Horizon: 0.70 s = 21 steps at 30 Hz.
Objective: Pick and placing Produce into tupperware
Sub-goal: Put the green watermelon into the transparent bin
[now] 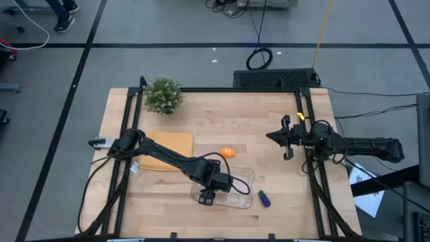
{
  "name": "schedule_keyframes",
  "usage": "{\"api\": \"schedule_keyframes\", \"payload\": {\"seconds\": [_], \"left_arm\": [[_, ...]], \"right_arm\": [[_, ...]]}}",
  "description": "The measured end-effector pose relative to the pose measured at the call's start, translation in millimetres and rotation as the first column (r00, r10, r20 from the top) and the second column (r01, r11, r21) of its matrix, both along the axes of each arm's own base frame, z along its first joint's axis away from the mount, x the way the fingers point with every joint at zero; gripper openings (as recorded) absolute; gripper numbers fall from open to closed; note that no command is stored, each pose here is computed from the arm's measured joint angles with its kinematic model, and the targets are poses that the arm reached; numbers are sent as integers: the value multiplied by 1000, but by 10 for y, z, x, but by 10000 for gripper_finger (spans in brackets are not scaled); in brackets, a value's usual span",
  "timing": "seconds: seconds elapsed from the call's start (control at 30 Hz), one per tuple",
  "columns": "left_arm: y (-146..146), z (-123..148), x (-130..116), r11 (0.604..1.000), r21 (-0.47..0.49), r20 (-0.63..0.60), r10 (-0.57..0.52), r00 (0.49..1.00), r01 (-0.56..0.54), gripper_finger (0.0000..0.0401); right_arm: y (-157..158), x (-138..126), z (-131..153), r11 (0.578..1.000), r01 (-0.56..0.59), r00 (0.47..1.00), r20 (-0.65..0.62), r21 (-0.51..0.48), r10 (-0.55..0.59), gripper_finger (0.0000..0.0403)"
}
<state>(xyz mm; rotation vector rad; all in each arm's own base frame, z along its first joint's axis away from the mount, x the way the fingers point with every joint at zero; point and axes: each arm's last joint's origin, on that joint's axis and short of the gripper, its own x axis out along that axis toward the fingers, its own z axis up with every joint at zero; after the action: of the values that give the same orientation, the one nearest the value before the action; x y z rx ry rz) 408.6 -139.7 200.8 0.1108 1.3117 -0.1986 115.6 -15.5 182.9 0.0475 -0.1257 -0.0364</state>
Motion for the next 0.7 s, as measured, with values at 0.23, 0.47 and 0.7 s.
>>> {"api": "schedule_keyframes", "payload": {"seconds": [0.23,0.47,0.7], "left_arm": [[1,-45,21,1000,5,-1,-15,1000,15,296],[16,-98,39,999,13,-11,-29,1000,29,296],[58,-104,52,1000,2,-16,-29,999,29,296]], "right_arm": [[0,0,0,1000,0,1000,0,0,0,0],[0,0,0,1000,0,1000,0,1,0,0],[0,0,-1,1000,0,1000,0,1,0,0]]}}
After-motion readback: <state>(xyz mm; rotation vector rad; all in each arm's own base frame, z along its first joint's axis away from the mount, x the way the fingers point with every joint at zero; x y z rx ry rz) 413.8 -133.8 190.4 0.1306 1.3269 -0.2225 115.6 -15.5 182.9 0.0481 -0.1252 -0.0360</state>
